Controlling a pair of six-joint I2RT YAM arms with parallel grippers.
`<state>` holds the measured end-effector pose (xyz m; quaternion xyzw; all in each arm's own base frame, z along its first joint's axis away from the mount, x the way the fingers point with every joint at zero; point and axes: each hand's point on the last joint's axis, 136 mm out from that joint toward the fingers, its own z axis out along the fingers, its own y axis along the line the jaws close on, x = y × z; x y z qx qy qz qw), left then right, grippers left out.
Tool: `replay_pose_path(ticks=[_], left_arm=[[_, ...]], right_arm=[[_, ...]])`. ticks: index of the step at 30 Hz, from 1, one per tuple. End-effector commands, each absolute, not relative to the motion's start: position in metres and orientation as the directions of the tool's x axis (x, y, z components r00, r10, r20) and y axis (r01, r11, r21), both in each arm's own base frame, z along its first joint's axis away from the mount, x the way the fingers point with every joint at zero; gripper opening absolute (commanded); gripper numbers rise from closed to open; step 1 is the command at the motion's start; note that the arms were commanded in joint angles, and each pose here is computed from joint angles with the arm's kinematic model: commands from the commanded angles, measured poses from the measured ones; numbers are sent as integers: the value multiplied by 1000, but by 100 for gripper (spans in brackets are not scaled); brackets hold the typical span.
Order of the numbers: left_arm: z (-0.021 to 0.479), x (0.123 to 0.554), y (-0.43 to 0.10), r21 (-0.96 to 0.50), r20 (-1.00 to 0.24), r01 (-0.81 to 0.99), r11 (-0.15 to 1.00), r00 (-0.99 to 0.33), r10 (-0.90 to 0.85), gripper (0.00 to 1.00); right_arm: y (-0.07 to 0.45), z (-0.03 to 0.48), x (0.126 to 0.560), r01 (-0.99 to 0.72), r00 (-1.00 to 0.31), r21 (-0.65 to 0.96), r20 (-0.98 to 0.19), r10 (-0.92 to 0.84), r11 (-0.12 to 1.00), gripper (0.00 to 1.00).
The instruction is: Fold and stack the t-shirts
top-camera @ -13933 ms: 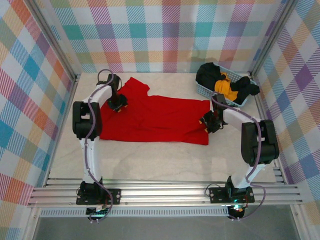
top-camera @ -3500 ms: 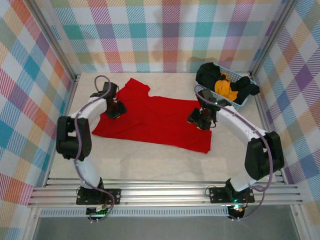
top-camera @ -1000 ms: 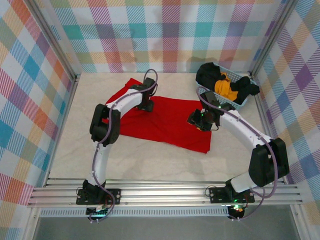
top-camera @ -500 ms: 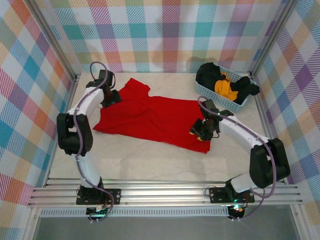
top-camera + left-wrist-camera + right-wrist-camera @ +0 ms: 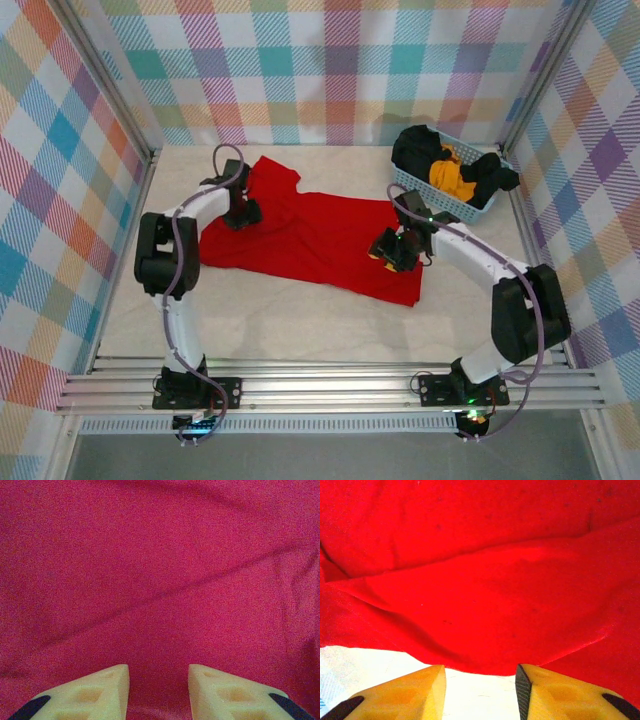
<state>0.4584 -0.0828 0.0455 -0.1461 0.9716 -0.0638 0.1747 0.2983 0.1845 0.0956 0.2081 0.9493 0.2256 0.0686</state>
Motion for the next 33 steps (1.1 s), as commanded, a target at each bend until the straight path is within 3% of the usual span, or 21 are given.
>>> replay_pose_path(ticks=[1,11,17,24,33], left_arm=[[68,456,-90,-179,-401,-229,957,-871,-284,39],[46,422,-94,-111,-319,-239,965,-910,-263,36],[95,448,-95,-181,-461,-257,949,-831,-312,40],[67,478,-112,-177,-395,-236,955,-872,-289,38],[51,458,-134,-211,-345,-179,961,-906,-245,35]], right_arm=[[192,97,301,338,-914,481,-36,403,809,42],[189,102,296,337,-912,484,-47,408,808,42],[188,101,294,337,-912,487,-45,408,806,42],[188,104,293,336,-911,489,-50,410,805,41],[188,102,293,335,-912,489,-46,407,805,41]])
